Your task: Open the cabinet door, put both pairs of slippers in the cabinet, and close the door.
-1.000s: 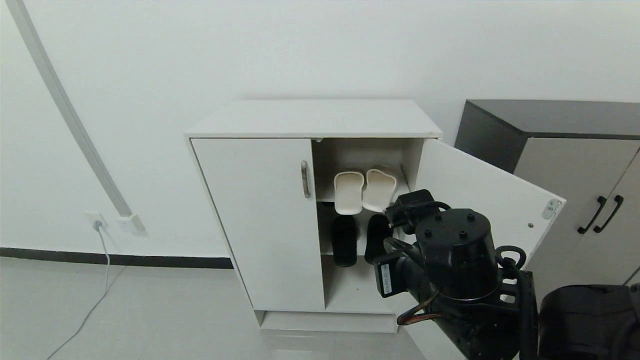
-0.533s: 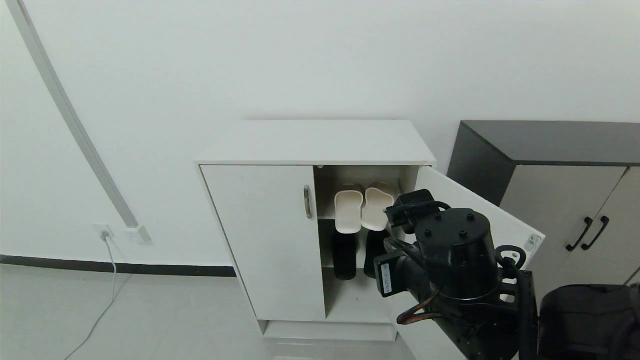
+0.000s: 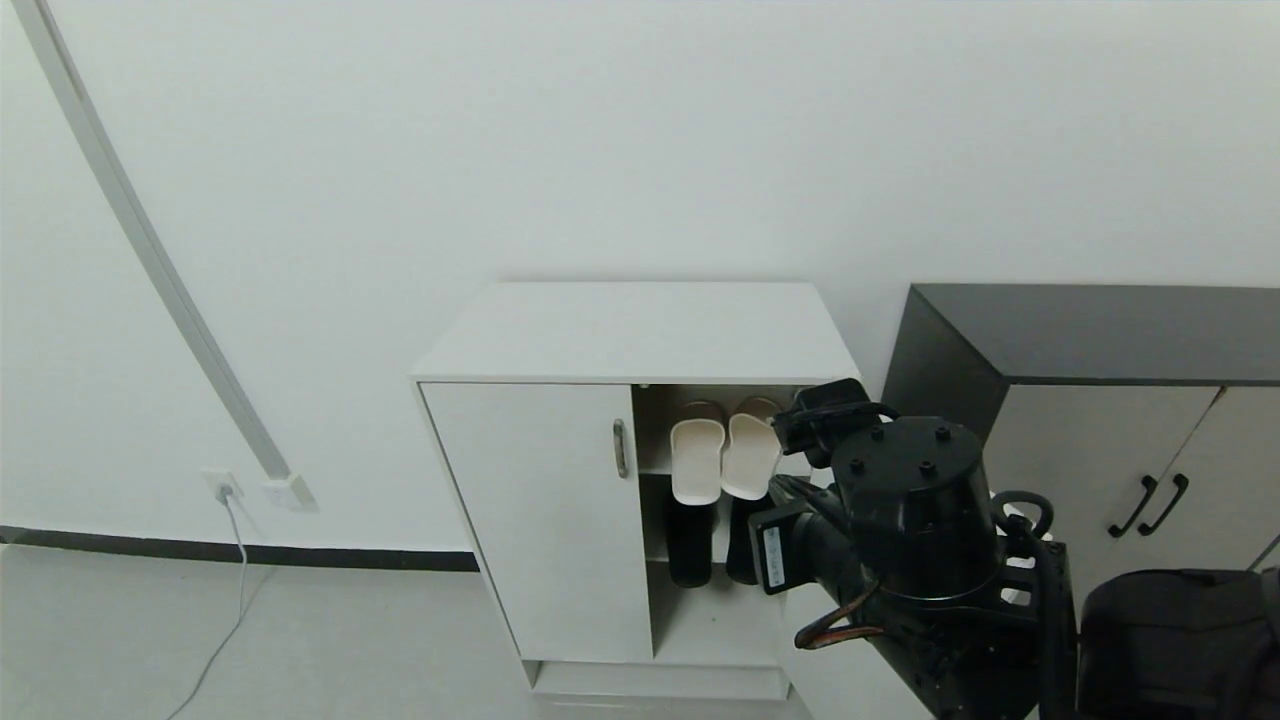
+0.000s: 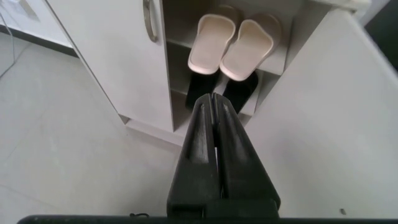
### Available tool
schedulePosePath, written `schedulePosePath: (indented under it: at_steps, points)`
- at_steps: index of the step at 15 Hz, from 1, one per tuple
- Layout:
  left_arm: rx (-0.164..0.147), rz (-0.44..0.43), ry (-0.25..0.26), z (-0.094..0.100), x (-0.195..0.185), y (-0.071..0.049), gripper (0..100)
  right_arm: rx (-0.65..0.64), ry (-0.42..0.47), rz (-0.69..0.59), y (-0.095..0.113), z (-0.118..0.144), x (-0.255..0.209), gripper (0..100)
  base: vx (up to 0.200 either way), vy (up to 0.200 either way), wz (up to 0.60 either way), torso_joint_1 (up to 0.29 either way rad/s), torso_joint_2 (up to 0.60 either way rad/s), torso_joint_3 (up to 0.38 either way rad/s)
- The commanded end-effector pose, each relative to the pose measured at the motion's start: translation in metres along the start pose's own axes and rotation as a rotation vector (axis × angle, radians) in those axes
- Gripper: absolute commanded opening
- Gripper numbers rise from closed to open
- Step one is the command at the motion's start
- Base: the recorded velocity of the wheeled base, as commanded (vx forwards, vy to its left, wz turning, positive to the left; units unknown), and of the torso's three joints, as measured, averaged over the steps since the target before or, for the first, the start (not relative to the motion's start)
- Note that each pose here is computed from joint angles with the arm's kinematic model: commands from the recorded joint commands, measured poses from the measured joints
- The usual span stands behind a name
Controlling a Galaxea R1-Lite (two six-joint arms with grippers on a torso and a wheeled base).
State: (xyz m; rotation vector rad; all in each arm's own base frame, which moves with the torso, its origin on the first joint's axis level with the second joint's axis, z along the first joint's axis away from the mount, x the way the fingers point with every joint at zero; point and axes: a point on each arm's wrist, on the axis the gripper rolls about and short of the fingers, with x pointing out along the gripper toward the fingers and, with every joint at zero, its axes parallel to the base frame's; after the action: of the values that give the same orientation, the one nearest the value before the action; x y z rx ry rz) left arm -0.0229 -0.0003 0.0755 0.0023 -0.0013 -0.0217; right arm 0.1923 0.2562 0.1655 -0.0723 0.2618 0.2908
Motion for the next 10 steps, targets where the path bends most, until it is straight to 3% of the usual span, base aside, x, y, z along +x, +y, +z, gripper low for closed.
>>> schedulePosePath:
  at_steps: [1,10]
  points:
    - [-0.001,0.000,0.001,0.0000,0.0001,0.0000,0,-0.001,0.004,-0.006,-0.0014,-0.0009,0.0018,0,0.000,0.000,0.00,0.119,-0.26,-0.139]
    - [-0.001,0.000,0.001,0.0000,0.0001,0.0000,0,-0.008,0.011,-0.007,-0.0016,-0.0034,0.0029,0,0.000,0.000,0.00,0.011,-0.02,-0.014]
